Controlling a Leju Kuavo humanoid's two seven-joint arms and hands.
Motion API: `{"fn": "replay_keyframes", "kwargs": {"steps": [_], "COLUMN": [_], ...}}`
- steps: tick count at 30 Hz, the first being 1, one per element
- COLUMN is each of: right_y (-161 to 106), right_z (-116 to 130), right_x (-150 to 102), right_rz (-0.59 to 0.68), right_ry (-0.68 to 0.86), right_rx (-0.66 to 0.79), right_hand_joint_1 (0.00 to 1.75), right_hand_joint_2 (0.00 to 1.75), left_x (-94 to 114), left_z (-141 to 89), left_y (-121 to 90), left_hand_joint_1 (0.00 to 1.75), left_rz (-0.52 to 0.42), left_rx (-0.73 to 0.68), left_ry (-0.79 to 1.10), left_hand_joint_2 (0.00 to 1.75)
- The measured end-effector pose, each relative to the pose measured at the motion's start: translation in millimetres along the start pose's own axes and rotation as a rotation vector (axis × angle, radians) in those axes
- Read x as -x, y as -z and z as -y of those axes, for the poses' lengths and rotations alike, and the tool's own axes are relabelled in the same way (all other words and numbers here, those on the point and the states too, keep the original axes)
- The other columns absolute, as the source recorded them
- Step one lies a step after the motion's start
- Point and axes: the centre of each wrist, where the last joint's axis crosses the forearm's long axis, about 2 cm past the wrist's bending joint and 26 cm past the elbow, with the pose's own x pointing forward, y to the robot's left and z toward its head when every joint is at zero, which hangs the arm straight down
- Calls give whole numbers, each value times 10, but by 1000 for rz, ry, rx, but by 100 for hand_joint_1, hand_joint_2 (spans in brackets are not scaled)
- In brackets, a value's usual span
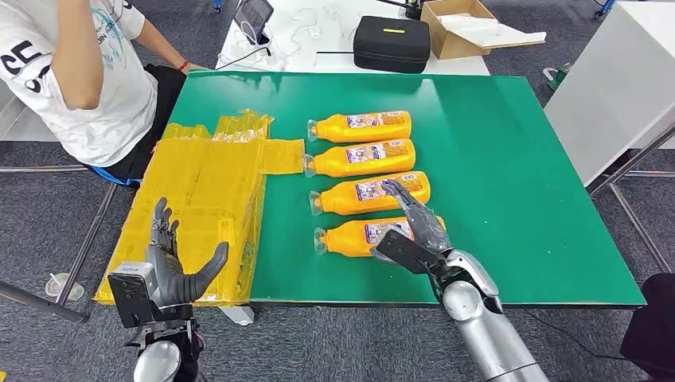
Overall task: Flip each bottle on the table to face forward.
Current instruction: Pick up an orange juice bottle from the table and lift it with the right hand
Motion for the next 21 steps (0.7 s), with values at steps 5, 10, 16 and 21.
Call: {"fn": "replay_keyframes", "kwargs": {"steps": [5, 10, 16, 21], "right_y": [-40, -146, -223, -212], "right_z": [42, 134, 274, 388], "right_x": [86, 226, 345, 398], "right_rz": [-9, -36, -96, -131], "right_ry": [-28, -88, -182, -243], "right_rx": [-70, -167, -235, -270], "right_hand_joint_1": [0, 0, 0, 0], "right_hand_joint_2": [175, 175, 175, 175], "left_x": [21, 51, 72, 93], "left_z": [-2, -8, -15, -11], "left_y": [8, -3, -14, -16], "left_hand_joint_1": [0, 0, 0, 0], "left_rz": [-6, -19, -29, -37], "left_rx": [5, 9, 8, 11], "left_ry": [-2, -4, -2, -2], "left_hand_joint_2": [175, 175, 175, 175]}}
